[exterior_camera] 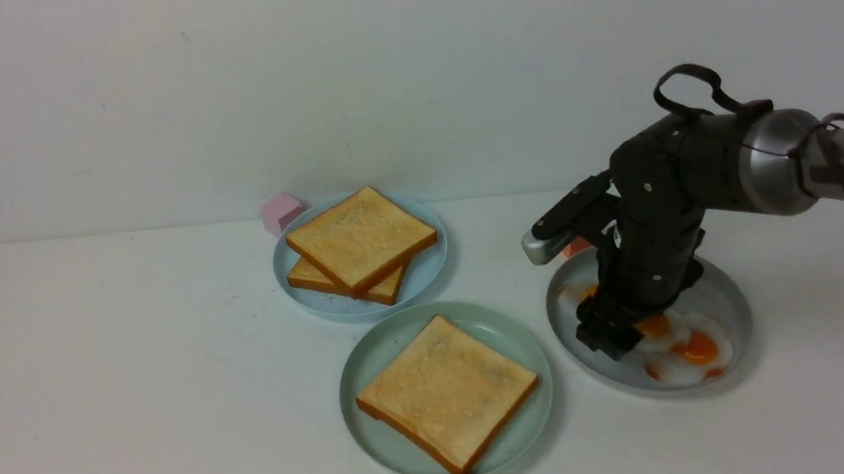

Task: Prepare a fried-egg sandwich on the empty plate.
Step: Use the right arm to grab a fried egg, then use the right arm to place the fried egg on the slice of bread in the middle

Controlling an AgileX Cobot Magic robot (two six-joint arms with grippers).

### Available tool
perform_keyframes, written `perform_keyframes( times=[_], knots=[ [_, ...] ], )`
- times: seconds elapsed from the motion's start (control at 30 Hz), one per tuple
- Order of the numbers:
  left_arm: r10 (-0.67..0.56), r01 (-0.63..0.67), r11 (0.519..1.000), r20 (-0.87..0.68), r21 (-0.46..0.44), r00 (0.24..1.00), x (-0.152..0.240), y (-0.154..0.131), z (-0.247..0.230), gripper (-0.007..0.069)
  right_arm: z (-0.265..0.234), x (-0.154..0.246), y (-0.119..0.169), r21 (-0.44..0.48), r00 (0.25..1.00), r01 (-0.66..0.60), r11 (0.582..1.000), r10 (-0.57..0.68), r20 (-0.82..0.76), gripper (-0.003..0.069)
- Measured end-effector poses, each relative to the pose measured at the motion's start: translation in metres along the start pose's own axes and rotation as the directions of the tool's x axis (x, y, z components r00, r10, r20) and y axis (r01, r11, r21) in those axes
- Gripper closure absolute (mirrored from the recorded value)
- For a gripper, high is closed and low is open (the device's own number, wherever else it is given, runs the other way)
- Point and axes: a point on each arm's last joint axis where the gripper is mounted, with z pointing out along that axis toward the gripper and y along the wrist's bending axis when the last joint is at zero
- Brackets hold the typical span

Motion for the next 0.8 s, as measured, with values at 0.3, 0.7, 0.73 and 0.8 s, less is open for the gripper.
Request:
perform_keyframes(
  times=[0.3, 0.7, 0.73, 0.8],
  knots=[
    [-0.003, 0.003, 1.0, 0.0, 0.0, 1.0, 0.0, 0.0, 0.0, 0.0638, -0.006, 0.002, -0.002, 0.015, 1.0, 0.018, 1.0, -0.018, -0.013, 0.021],
    [0.017, -0.017, 1.0, 0.003, -0.015, 1.0, 0.0, 0.001, 0.0, 0.0638, -0.072, 0.008, -0.001, 0.032, 0.999, -0.021, 0.999, 0.02, 0.035, 0.0211],
    [0.017, -0.017, 1.0, 0.003, -0.015, 1.0, 0.0, 0.001, 0.0, 0.0638, -0.08, 0.006, 0.007, 0.021, 0.998, -0.021, 1.0, 0.02, 0.055, 0.0211],
    [0.017, -0.017, 1.0, 0.003, -0.015, 1.0, 0.0, 0.001, 0.0, 0.0638, -0.094, 0.0, 0.031, -0.019, 0.995, 0.005, 1.0, -0.003, 0.095, 0.0213]
  ],
)
